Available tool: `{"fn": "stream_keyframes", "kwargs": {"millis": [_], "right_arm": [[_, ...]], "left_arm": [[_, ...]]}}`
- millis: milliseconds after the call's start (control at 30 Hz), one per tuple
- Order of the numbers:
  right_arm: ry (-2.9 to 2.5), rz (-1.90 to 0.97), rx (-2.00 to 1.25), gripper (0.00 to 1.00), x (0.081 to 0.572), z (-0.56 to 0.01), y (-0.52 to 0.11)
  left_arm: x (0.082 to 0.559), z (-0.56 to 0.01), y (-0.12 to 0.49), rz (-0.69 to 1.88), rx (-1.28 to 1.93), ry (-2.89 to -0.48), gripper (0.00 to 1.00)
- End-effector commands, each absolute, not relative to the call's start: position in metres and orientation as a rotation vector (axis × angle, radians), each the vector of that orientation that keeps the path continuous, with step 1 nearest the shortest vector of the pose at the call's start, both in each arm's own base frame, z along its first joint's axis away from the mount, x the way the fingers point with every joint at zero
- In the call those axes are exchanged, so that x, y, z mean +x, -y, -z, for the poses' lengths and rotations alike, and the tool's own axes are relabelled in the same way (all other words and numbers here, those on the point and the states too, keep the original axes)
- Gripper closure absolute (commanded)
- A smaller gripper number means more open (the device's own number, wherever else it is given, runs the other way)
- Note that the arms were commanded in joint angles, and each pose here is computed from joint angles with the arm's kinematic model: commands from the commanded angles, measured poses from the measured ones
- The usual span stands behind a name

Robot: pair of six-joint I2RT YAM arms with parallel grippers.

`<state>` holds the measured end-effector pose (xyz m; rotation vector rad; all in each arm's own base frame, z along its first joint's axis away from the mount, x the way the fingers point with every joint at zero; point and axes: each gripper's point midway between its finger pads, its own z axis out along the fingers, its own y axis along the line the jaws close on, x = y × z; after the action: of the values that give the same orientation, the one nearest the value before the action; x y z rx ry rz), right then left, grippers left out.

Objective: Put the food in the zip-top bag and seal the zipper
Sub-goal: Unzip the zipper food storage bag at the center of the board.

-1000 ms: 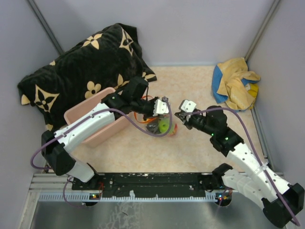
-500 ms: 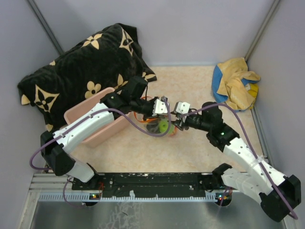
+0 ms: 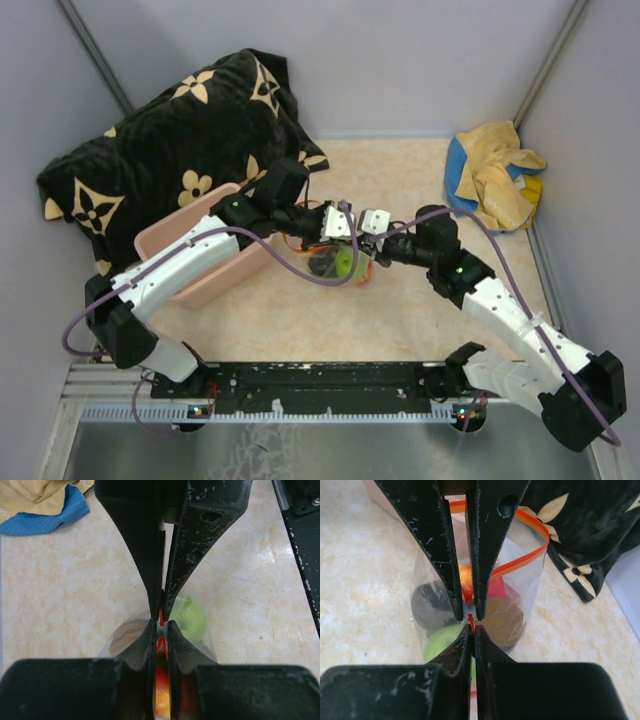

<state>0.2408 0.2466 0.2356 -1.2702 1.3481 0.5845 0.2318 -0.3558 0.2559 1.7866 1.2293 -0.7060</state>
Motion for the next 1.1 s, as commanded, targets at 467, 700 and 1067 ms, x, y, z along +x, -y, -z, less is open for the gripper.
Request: {"fn": "stream_keyframes", "kwargs": {"millis": [467, 700, 1067], "right_arm": [[-1.403, -0.206, -1.060, 1.00, 0.266, -0.292, -0.175], [-1.445, -0.141, -1.008, 1.00, 0.269, -0.296, -0.157], [-1.508, -0.087, -0.938, 1.00, 0.271, -0.292, -0.136]], "left_arm": [[0.253, -0.271, 0.332, 0.512, 1.745, -1.311, 0.97], [0.256, -0.268, 0.323, 0.481, 1.726, -1.357, 0.98], [0.256, -0.261, 0.306, 0.440, 1.702, -1.423, 1.00]]}}
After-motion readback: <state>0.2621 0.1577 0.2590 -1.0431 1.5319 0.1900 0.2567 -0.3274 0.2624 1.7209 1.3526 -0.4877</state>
